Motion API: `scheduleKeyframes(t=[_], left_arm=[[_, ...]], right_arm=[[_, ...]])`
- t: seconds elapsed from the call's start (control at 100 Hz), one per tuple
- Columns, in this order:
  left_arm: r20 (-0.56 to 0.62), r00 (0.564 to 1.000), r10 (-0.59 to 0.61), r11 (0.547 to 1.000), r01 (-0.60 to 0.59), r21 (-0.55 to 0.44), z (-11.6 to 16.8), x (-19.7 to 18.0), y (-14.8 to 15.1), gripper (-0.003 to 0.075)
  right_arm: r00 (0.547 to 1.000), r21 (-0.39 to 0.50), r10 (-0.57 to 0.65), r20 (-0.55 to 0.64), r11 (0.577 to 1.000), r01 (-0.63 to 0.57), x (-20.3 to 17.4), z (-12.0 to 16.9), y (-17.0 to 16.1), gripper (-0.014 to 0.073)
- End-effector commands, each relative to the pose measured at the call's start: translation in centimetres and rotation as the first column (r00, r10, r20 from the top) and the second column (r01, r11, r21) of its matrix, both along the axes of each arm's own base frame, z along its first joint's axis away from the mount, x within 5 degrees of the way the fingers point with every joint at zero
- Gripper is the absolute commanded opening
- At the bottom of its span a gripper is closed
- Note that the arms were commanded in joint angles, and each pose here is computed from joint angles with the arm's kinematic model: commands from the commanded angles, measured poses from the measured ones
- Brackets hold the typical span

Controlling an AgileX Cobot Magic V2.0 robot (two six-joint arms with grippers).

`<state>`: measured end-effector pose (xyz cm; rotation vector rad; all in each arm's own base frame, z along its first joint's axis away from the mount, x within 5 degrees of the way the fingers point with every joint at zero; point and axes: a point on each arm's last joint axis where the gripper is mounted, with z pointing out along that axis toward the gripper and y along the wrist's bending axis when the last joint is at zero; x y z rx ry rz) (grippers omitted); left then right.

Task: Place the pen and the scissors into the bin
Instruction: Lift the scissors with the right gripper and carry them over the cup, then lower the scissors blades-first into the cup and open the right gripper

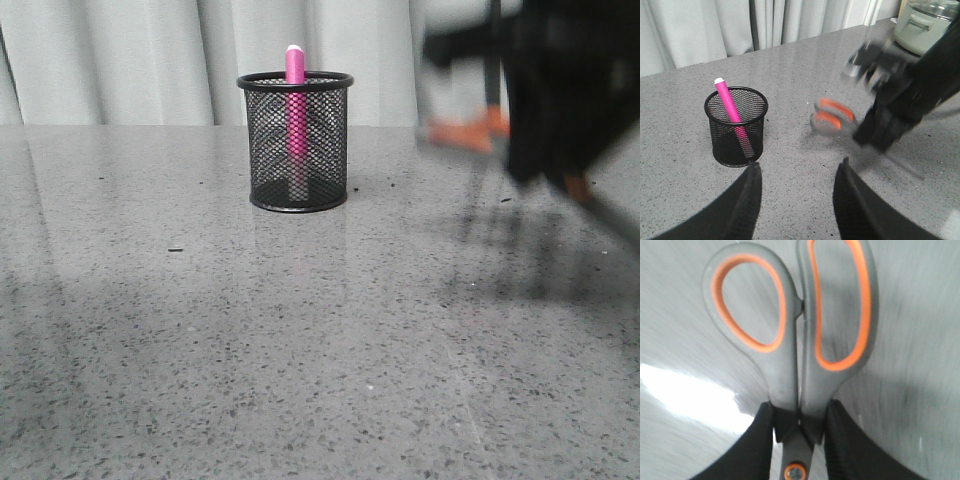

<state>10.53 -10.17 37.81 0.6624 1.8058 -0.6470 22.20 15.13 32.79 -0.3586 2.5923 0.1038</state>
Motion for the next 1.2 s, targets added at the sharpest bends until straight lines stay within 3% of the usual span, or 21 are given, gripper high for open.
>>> scheduleKeyframes(t=[0.0, 0.09, 0.14, 0.21, 0.31, 0.38, 0.45, 0.58, 0.72, 0.96, 1.19], left_arm=[[0.062, 0.998, 0.016, 0.996, -0.010, -0.091, 1.6, 0.0, 0.0, 0.0295], [0.073, 0.997, 0.021, 0.995, -0.014, -0.101, 1.8, 0.0, 0.0, 0.0295], [0.074, 0.997, 0.021, 0.995, -0.014, -0.102, 1.8, 0.0, 0.0, 0.0295], [0.068, 0.998, 0.019, 0.995, -0.012, -0.100, 1.7, 0.0, 0.0, 0.0295], [0.040, 0.999, 0.008, 0.995, -0.004, -0.095, 1.5, -0.1, 0.0, 0.0295], [0.022, 1.000, 0.000, 0.996, 0.002, -0.089, 1.4, -0.2, -0.1, 0.0295], [0.010, 1.000, -0.006, 0.997, 0.006, -0.082, 1.3, -0.3, -0.1, 0.0295], [-0.017, 1.000, -0.018, 0.998, 0.017, -0.058, 1.0, -0.4, -0.1, 0.0295], [-0.035, 0.999, -0.021, 0.998, 0.019, -0.053, 0.5, -0.4, -0.2, 0.0295], [-0.065, 0.998, -0.022, 0.999, 0.019, -0.040, -0.5, -0.3, -0.3, 0.0295], [-0.066, 0.998, -0.019, 0.999, 0.017, -0.042, -0.7, -0.3, -0.3, 0.0295]], right_arm=[[0.952, 0.172, 0.014, 0.306, 0.983, -0.069, -0.1, 6.3, -0.3, -0.0066], [0.854, 0.272, 0.015, 0.521, 0.945, -0.183, 0.6, 9.2, 0.6, -0.0066], [0.770, 0.303, 0.015, 0.638, 0.914, -0.269, 1.1, 10.4, 1.4, -0.0066], [0.654, 0.271, 0.040, 0.755, 0.890, -0.368, 2.0, 11.1, 2.5, -0.0066], [0.487, 0.145, 0.124, 0.864, 0.866, -0.479, 3.4, 10.9, 4.2, -0.0066], [0.418, 0.096, 0.157, 0.895, 0.847, -0.523, 5.0, 9.9, 5.0, -0.0066], [0.413, 0.106, 0.145, 0.899, 0.844, -0.526, 6.7, 8.9, 5.0, -0.0066], [0.464, 0.191, 0.070, 0.883, 0.849, -0.492, 9.9, 6.5, 4.4, -0.0066], [0.443, 0.203, 0.057, 0.895, 0.831, -0.518, 11.8, 4.7, 4.5, -0.0066], [0.484, 0.219, 0.081, 0.871, 0.818, -0.532, 12.7, 1.5, 5.4, -0.0066], [0.561, 0.227, 0.121, 0.819, 0.828, -0.512, 12.4, -2.1, 5.3, -0.0066]])
